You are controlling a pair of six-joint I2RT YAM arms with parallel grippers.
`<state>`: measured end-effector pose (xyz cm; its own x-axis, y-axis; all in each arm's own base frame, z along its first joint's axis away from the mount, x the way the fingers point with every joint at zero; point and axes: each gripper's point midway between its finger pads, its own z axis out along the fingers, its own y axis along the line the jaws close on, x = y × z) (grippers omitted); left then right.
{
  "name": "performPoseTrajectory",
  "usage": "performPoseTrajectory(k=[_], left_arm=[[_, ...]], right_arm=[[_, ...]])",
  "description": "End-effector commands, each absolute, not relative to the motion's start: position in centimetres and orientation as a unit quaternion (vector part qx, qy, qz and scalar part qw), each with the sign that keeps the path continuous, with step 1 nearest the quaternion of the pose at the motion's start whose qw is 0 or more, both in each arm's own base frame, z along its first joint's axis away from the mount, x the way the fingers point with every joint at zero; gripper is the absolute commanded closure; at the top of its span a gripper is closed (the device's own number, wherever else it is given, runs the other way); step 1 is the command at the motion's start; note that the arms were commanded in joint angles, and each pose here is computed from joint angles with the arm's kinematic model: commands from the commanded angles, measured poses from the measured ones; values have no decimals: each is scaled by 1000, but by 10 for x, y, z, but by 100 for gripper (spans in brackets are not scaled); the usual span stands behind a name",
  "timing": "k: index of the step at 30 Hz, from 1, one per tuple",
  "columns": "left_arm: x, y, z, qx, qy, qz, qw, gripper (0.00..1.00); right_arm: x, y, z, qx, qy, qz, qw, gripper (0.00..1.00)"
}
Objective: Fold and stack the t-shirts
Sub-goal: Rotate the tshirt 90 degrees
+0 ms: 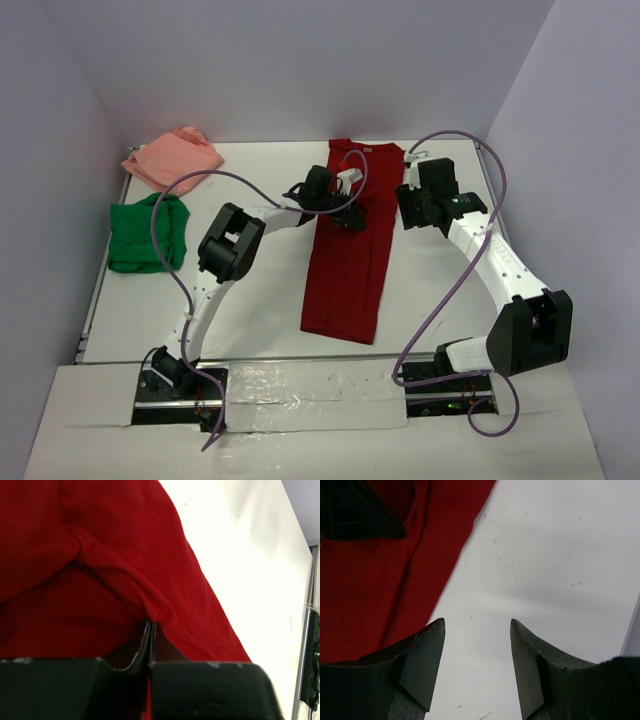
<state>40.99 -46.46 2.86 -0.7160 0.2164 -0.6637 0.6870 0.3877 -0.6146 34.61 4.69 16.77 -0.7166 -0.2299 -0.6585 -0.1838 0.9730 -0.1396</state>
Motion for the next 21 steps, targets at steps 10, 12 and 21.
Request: performPoseTrajectory(k=[10, 12, 21], left_arm=[[401, -465, 45, 294, 789, -476, 254, 99], [402, -462, 51, 294, 788, -477, 257, 100], [398, -446, 64, 282, 796, -463, 269, 100]], right_arm=[[347, 45, 184, -108, 914, -31, 389, 38], [348, 45, 185, -108, 914, -30, 390, 38], [346, 48, 187, -110, 913, -23, 393, 38]])
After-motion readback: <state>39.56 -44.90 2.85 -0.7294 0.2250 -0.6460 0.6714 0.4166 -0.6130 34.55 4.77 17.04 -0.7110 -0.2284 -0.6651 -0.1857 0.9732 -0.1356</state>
